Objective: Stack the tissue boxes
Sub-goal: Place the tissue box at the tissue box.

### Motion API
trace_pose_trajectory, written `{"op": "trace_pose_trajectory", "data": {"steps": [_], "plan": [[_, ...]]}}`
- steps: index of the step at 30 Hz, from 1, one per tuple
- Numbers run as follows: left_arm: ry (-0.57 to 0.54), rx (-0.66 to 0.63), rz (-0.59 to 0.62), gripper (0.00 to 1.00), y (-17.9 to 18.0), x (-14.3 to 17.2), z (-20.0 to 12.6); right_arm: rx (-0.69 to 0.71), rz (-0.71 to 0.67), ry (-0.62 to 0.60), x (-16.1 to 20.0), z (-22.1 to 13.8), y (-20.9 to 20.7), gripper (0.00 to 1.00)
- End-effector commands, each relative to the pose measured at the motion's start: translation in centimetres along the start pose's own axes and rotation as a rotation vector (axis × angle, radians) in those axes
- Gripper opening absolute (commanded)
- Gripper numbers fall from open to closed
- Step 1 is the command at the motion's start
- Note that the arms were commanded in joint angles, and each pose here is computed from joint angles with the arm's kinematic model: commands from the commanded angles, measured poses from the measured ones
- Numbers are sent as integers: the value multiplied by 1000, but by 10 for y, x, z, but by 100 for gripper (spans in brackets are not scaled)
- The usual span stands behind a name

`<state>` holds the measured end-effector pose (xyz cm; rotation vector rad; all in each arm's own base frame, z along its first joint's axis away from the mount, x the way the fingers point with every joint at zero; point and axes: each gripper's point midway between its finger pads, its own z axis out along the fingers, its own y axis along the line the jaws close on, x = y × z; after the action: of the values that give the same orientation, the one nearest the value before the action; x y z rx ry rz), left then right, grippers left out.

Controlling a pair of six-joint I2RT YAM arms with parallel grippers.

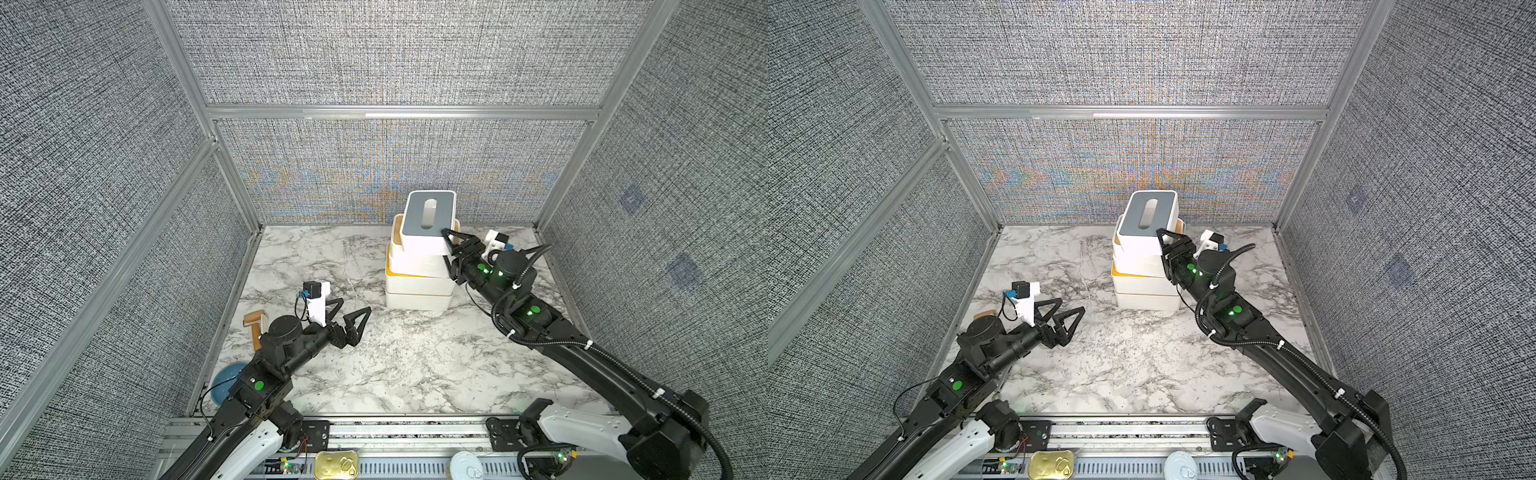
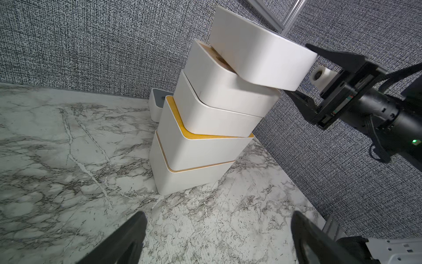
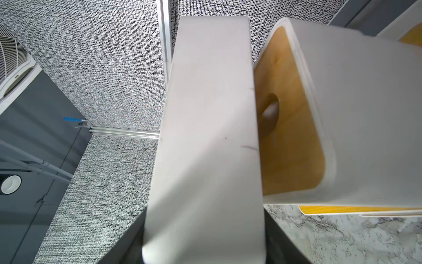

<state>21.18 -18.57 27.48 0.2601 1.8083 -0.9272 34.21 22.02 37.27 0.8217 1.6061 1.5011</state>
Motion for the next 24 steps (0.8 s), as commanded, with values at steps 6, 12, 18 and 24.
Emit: {"op": "trace_pose_trajectory", "data": {"steps": [6, 12, 18, 24], "plan": [[-17, -10, 11, 99, 1, -4, 0, -37, 24, -16, -6, -6, 7, 60], [-20, -11, 12, 99, 1, -5, 0, -34, 36, -13, -5, -4, 0, 68], [-23, -15, 12, 99, 2, -5, -1, -51, 42, -9, -4, -3, 2, 74], [-24, -14, 13, 99, 2, -5, -1, -44, 25, -5, -3, -4, 1, 84]]}}
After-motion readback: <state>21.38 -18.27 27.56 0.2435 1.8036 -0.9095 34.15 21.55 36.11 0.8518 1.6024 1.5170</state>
